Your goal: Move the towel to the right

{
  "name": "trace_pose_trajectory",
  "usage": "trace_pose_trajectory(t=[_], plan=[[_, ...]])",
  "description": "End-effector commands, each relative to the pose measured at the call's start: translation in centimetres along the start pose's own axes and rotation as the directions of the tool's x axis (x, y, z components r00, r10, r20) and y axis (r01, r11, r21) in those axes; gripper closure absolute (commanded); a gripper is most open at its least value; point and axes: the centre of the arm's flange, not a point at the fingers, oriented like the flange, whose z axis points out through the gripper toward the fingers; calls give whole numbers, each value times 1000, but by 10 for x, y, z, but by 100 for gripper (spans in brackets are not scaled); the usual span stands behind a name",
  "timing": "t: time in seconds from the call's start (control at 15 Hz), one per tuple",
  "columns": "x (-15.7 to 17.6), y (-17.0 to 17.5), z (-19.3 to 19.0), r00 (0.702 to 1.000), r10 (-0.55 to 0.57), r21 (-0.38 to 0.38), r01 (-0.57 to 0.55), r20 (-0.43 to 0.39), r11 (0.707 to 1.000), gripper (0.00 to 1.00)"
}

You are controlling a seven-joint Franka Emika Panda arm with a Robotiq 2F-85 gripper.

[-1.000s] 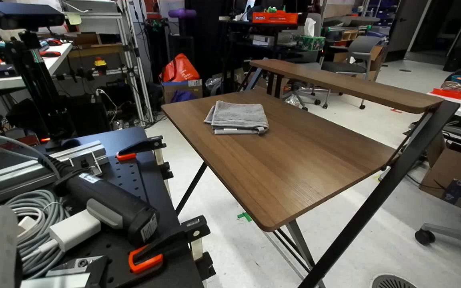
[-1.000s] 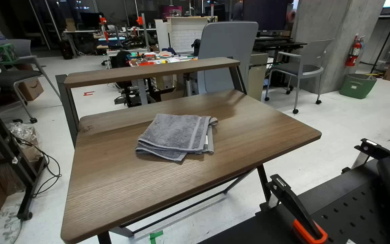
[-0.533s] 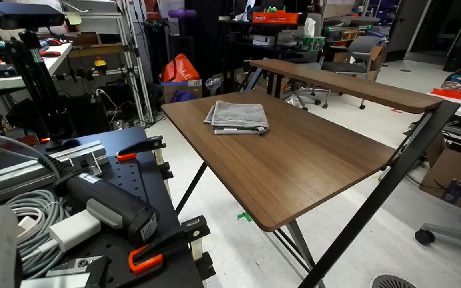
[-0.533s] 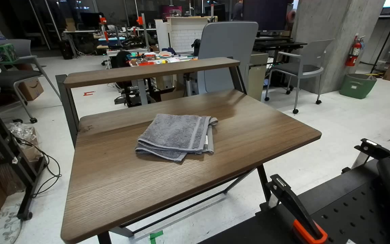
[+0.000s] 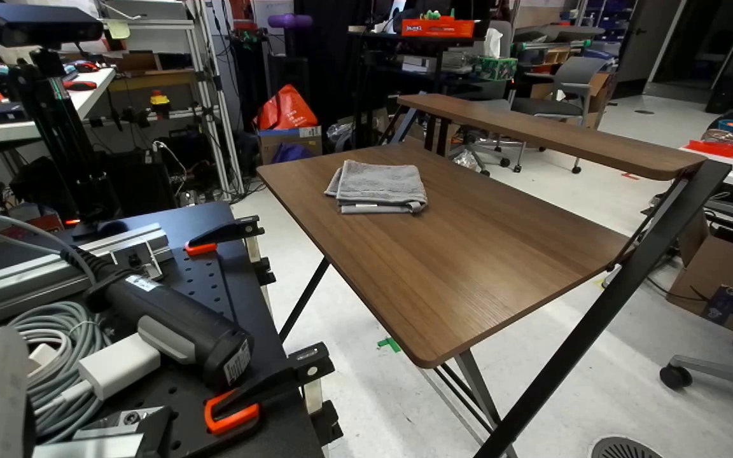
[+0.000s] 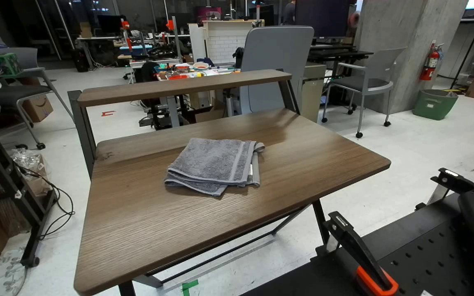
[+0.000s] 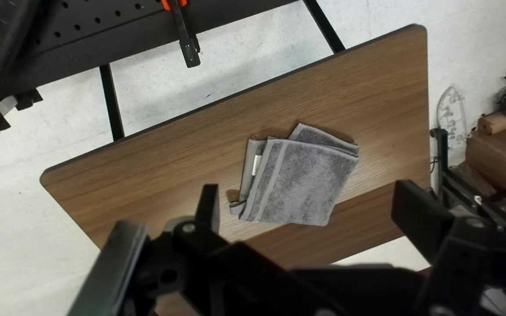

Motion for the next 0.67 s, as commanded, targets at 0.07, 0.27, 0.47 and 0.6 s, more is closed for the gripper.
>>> trace_pose_trajectory(t=[0.07, 0.27, 0.47, 0.6], plan=[[63, -15, 54, 991, 128, -68, -125, 37, 990, 0], [88, -20, 91, 980, 185, -122, -176, 67, 977, 0], [101, -30, 125, 970, 219, -174, -198, 106, 965, 0], [104, -38, 145, 966, 222, -197, -194, 131, 961, 0]])
